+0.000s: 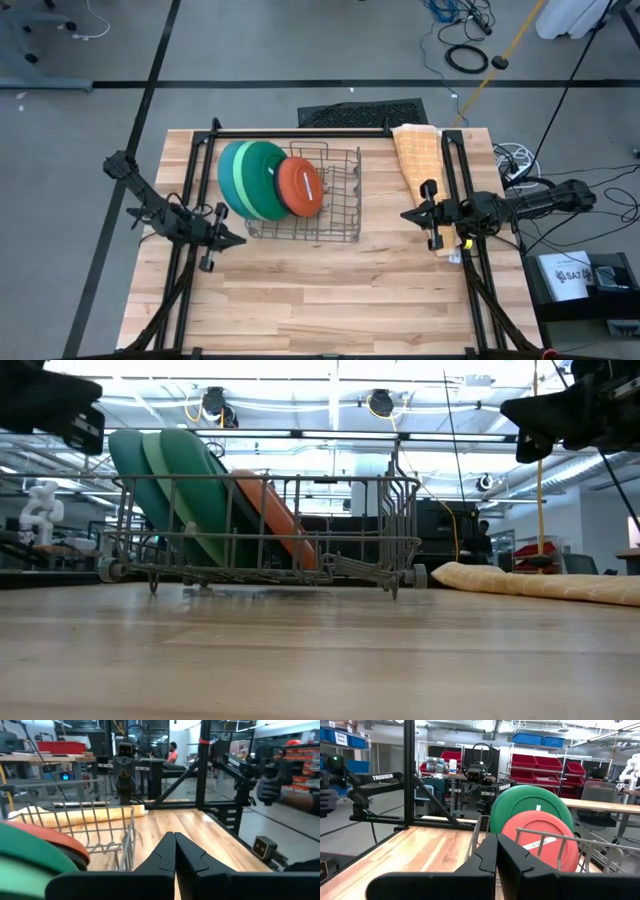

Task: Sort dishes
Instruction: Return to Home Position

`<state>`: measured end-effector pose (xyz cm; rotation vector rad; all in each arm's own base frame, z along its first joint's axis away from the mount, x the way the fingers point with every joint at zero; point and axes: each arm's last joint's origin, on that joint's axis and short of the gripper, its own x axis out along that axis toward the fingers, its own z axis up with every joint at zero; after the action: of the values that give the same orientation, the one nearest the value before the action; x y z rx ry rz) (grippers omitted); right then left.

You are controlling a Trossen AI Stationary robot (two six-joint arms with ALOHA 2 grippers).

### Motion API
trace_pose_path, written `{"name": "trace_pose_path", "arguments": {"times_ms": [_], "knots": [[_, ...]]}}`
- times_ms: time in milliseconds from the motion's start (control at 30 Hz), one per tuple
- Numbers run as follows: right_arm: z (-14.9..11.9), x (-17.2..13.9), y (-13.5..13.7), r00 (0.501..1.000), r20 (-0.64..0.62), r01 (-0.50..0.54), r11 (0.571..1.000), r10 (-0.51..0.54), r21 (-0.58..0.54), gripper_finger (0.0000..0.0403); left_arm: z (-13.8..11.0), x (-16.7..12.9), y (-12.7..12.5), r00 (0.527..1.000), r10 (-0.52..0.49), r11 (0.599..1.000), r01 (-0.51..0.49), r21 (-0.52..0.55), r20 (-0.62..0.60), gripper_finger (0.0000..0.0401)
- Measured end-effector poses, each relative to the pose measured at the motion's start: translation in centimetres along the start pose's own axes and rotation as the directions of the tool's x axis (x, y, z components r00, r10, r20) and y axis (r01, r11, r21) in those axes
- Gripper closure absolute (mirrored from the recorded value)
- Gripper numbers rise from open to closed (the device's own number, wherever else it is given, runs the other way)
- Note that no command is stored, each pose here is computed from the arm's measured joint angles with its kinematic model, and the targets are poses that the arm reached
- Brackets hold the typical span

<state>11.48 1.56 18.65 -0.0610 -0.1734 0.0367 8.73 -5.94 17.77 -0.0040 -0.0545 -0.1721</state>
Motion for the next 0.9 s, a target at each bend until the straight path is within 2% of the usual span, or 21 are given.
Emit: {"name": "trace_pose_path", "arguments": {"times_ms": [167,267,533,900], "knots": [[0.0,0.0,0.0,1.0,-0.005,0.0,1.0,0.0,0.003,0.0403,-0.4,-0.1,-0.1,0.999,-0.045,0.999,0.045,0.003,-0.003,0.0401],[-0.1,0.0,0.0,1.0,-0.007,0.001,1.0,-0.001,0.003,0.0403,-0.4,-0.2,0.0,0.999,-0.036,0.999,0.036,0.022,0.004,0.0401],[-0.1,0.0,0.0,1.0,-0.007,0.005,1.0,-0.005,0.001,0.0403,-0.8,0.3,1.2,0.995,0.096,0.995,-0.097,-0.029,-0.03,0.0401],[-0.1,0.0,0.0,1.0,-0.01,0.015,1.0,-0.015,-0.007,0.0403,-0.9,0.7,3.1,0.971,0.239,0.971,-0.239,-0.017,-0.032,0.0401]]}}
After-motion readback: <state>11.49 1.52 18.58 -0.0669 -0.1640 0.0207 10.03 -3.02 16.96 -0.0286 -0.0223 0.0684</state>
